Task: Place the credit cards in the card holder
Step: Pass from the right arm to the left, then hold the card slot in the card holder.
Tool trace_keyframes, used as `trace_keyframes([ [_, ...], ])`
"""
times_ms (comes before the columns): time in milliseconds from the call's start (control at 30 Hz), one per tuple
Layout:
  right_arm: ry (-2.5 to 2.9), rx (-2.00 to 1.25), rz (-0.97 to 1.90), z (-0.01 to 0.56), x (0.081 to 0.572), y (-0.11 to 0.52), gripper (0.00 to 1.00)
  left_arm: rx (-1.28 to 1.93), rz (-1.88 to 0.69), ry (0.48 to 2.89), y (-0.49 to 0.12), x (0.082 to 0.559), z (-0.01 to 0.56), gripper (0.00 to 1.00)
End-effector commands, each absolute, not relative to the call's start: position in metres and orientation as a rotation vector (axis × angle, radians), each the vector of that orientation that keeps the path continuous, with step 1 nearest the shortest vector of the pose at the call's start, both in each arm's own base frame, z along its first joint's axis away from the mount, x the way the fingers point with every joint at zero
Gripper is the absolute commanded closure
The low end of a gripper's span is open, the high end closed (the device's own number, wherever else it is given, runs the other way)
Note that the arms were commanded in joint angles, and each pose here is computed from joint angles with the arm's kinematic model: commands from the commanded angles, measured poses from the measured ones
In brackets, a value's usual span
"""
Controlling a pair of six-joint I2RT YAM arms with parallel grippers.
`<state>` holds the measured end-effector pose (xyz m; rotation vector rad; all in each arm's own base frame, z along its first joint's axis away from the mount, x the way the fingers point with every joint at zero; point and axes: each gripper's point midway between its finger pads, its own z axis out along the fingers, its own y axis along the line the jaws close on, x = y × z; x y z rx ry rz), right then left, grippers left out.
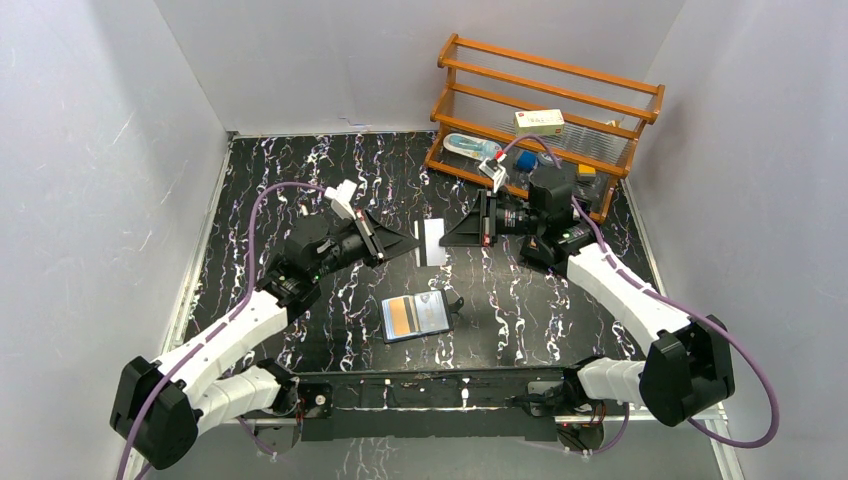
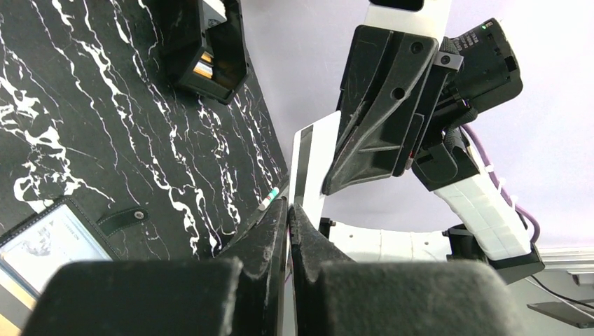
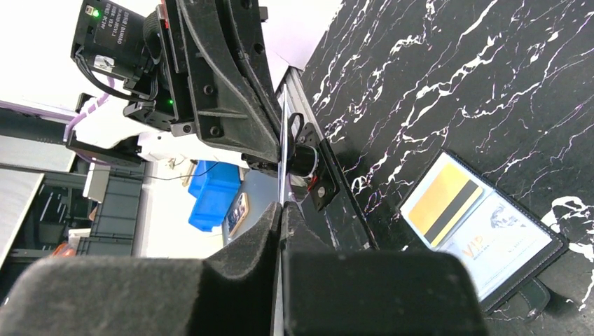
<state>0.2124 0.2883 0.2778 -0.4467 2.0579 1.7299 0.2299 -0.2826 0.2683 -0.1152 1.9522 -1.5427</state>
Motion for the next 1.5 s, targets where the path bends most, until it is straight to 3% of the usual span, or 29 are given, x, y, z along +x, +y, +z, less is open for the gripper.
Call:
trace_keyframes([
  [0,2.034,-0.492,1.759,0.278,0.204,0.291,0.83,-0.098,-1.597,1.899,-0.284,0.225,0.274,1.0],
  [100,2.069,-0.45,1.728,0.271,0.206,0.29,0.62,-0.115,-1.578,1.913,-0.28,0.223,0.268,1.0],
  [300,2.146,-0.328,1.617,0.254,0.216,0.284,0.53,-0.167,-1.47,2.004,-0.267,0.219,0.233,1.0],
  [533,2.257,-0.193,1.481,0.214,0.221,0.278,0.54,-0.296,-1.223,2.224,-0.238,0.21,0.157,1.0],
  [967,2.586,-0.352,0.713,0.092,0.219,0.275,0.58,-0.39,-1.197,2.367,-0.235,0.197,0.09,1.0],
  [1467,2.656,-0.475,0.591,0.045,0.208,0.292,0.6,-0.427,-1.186,2.414,-0.234,0.192,0.063,1.0],
])
